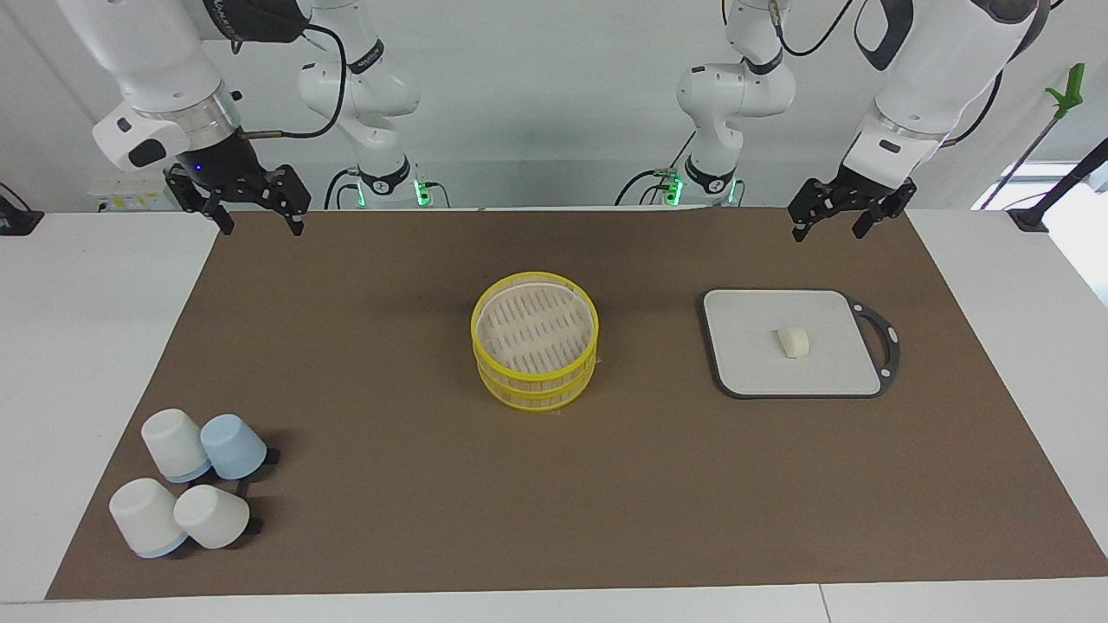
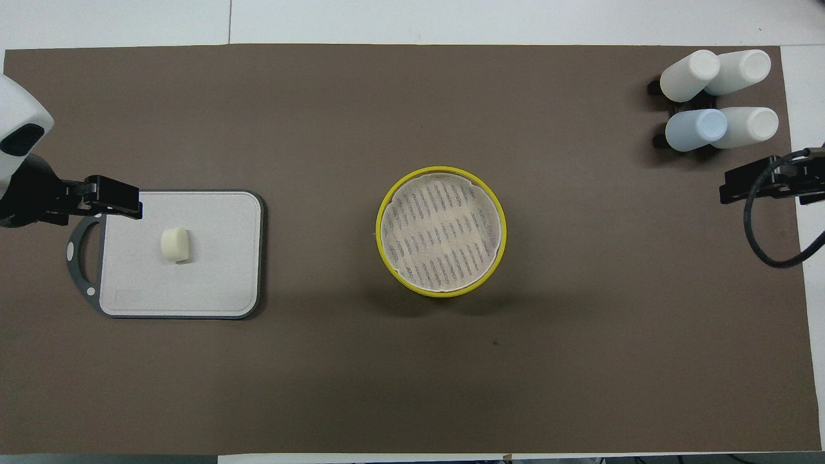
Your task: Place bun in steamer
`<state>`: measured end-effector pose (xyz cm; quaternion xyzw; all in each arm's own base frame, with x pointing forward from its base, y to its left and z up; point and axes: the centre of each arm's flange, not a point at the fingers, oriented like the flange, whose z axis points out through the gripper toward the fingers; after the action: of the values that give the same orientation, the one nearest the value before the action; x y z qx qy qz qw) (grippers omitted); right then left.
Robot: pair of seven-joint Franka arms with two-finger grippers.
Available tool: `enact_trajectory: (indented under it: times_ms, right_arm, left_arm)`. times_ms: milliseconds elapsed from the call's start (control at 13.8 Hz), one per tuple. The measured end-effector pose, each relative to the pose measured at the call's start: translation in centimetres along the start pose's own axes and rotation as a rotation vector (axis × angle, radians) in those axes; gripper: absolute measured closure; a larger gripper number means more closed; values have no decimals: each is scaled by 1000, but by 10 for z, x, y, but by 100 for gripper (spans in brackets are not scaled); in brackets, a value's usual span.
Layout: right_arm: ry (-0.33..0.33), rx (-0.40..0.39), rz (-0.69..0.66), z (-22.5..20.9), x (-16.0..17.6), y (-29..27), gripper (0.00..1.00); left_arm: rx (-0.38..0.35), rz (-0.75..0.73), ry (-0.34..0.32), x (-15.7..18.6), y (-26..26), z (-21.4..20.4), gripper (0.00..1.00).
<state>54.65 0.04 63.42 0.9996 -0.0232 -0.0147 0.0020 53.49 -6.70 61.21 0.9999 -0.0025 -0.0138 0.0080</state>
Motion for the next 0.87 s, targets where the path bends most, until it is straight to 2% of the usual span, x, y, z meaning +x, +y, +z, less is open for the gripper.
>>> enact_trajectory:
  times_ms: [434, 579, 724, 868]
  right_arm:
    - [-2, 2, -1, 0, -1, -2, 0]
    - [4, 11, -39, -3, -3, -16, 0]
    - [-4, 23, -86, 0, -6, -65, 0]
    - [-28, 22, -29, 15, -3, -139, 0]
  left_arm:
    - [0, -1, -3, 0, -1, 2, 0]
    - [0, 9, 1, 0, -5, 20, 0]
    - [-2, 16, 13, -5, -22, 55, 0]
    - [-2, 9, 17, -12, -44, 94, 0]
